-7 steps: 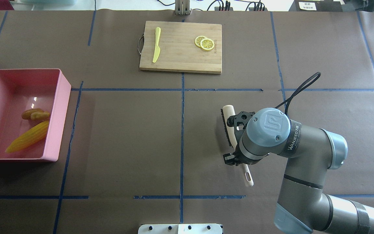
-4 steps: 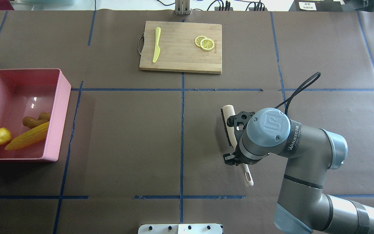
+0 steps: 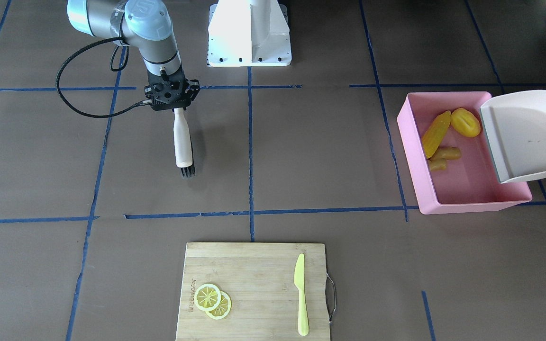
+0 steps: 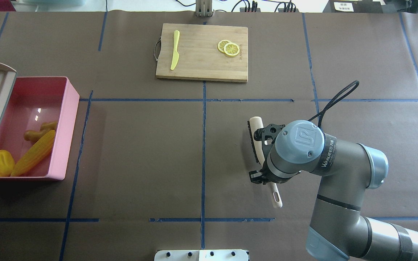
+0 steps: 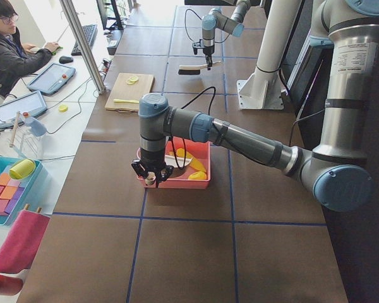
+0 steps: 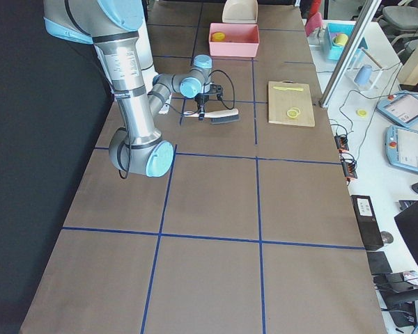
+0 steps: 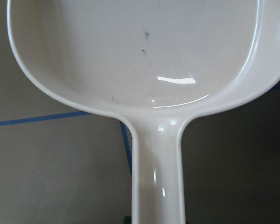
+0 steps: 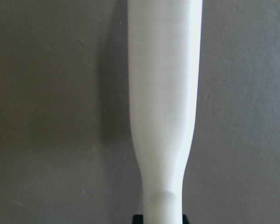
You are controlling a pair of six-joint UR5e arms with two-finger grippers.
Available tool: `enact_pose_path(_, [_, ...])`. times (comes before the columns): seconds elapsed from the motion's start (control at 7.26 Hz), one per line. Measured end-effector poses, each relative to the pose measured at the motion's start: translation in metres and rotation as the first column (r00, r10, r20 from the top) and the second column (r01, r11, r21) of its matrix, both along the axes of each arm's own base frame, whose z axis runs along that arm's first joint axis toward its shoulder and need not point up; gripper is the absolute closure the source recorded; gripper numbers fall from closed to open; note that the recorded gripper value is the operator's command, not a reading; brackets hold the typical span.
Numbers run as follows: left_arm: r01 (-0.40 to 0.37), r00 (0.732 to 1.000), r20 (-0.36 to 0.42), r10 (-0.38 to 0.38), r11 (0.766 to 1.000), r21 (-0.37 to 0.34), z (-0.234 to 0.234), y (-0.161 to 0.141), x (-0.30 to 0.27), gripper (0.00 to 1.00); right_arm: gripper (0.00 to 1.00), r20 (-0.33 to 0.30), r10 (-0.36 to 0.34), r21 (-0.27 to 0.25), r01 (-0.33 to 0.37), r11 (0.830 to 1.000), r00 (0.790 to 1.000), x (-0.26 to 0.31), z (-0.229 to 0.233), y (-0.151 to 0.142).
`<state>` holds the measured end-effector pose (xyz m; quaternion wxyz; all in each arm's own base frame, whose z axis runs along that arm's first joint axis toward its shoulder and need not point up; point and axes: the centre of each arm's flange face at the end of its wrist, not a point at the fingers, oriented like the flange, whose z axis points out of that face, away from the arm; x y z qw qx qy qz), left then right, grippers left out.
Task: Sweep and dump trash into bin
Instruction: 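Raise the empty dustpan above the pink bin with the left gripper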
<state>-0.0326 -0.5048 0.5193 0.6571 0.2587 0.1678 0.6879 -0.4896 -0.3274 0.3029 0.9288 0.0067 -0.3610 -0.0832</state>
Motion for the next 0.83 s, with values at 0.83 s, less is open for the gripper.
enact_pose_path(0.83, [0.323, 0.887, -0.231, -0.399, 0.895, -0.306, -0.044, -0.005, 0.014, 1.00, 1.00, 0.003, 0.003, -0.003, -0.003, 1.000, 1.000, 0.000, -0.001, 0.000])
